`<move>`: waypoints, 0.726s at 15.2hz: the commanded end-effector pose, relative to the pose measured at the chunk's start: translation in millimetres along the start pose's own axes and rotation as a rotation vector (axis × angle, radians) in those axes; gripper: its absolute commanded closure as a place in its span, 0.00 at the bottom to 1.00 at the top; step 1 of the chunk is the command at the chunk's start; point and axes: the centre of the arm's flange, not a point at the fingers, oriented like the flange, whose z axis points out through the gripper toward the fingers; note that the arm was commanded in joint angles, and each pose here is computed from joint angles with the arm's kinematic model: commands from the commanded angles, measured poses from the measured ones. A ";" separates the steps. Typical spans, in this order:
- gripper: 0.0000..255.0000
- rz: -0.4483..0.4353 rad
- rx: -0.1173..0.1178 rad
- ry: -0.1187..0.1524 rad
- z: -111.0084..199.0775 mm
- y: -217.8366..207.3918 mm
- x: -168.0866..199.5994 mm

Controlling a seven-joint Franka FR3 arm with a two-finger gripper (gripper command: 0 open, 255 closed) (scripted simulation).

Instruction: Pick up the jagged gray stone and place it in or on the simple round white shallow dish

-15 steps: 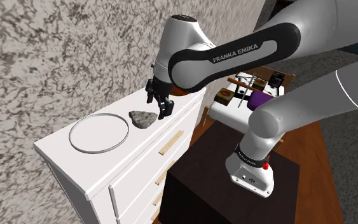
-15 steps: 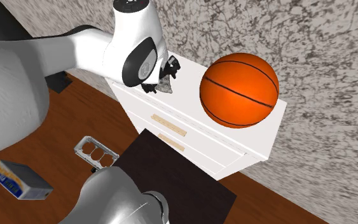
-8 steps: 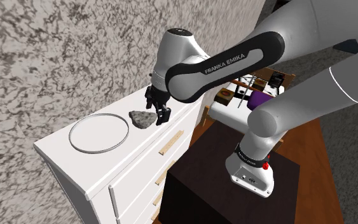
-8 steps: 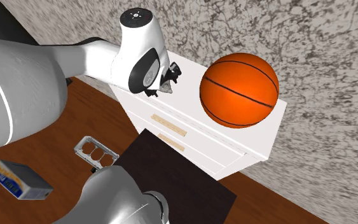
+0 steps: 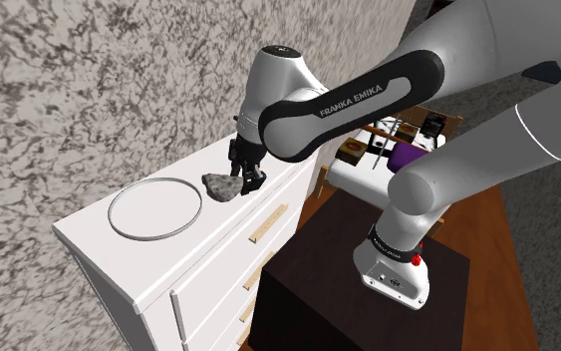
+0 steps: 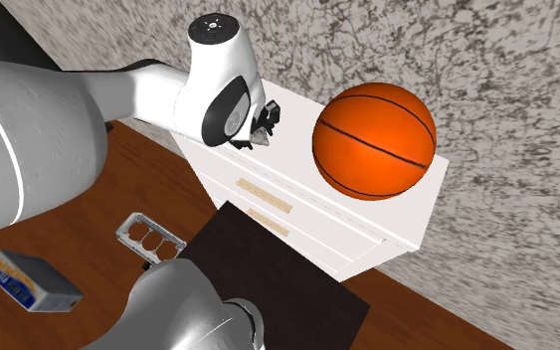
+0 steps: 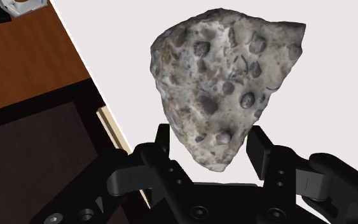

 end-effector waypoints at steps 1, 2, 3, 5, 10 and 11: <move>1.00 0.000 0.000 0.000 0.1 0.1 0.0; 1.00 0.000 0.000 0.000 0.1 0.1 0.0; 1.00 0.000 0.000 0.000 0.1 0.1 0.0; 1.00 0.000 0.000 0.000 0.0 0.0 0.0; 1.00 0.000 0.000 0.000 -10.3 -1.9 -0.8; 1.00 0.000 0.000 0.000 -15.4 -2.9 -1.3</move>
